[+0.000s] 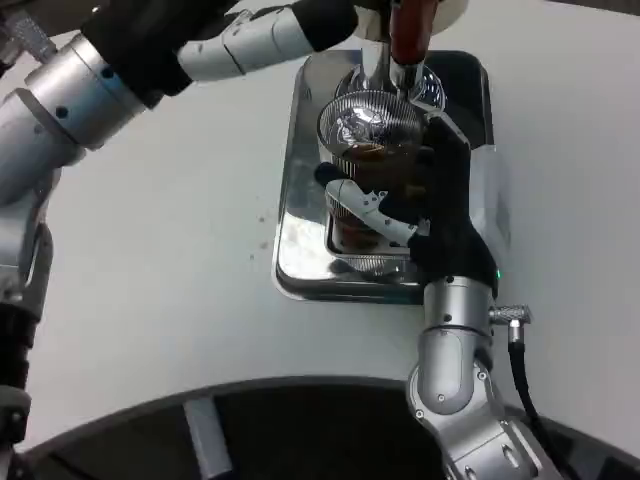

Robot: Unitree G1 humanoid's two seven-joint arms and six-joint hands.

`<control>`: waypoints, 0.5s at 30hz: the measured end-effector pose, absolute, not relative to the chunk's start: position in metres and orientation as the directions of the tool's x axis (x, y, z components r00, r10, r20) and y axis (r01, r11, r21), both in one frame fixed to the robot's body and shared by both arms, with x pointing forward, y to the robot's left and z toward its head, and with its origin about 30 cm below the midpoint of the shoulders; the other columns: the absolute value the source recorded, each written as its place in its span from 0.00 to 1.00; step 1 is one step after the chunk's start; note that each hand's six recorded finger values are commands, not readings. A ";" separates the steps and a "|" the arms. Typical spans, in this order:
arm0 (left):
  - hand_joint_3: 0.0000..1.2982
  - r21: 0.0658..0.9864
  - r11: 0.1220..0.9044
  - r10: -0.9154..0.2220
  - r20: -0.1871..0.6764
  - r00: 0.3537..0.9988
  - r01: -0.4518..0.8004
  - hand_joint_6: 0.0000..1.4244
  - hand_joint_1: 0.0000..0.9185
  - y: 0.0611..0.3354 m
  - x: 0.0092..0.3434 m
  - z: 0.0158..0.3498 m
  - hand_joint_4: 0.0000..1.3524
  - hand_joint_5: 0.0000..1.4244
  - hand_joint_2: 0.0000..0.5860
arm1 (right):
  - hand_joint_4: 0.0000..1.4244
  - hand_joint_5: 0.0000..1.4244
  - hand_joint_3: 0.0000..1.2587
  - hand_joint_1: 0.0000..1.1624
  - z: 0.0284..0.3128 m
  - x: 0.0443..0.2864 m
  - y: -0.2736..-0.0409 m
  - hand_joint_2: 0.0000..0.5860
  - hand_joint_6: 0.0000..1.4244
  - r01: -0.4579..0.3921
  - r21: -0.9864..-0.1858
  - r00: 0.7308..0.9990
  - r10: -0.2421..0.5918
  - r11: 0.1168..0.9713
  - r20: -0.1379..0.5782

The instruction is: Grasp the cup under the faucet to collect the drink, then remove the cup.

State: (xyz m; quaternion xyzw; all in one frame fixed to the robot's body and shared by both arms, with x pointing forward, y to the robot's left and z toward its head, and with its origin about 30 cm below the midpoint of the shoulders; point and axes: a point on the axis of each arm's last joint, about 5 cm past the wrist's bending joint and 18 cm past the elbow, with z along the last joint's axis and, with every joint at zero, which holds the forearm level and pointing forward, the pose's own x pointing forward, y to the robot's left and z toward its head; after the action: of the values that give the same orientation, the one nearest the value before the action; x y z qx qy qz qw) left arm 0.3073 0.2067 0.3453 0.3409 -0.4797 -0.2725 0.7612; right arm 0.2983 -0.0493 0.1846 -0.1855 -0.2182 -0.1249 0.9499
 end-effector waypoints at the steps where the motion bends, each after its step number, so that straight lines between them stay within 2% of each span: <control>1: 0.10 0.779 0.621 -0.741 0.547 0.391 0.086 0.19 0.00 0.207 0.307 0.345 0.12 0.20 0.13 | 0.40 0.47 0.36 0.75 0.184 0.298 -0.049 0.45 0.35 0.319 -0.298 0.873 -0.157 0.900 0.461; 15: 0.13 0.741 0.666 -0.711 0.596 0.373 0.084 0.22 0.00 0.216 0.292 0.341 0.15 0.22 0.14 | 0.42 0.52 0.40 0.76 0.182 0.294 -0.051 0.39 0.40 0.341 -0.287 0.865 -0.180 0.895 0.468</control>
State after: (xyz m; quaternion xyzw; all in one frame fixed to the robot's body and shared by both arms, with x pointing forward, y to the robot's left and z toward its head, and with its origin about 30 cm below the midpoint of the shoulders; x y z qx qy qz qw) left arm 0.2922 0.2158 0.3406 0.3156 -0.4961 -0.2594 0.7662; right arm 0.2938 -0.0512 0.1816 -0.1832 -0.2204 -0.1374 0.9481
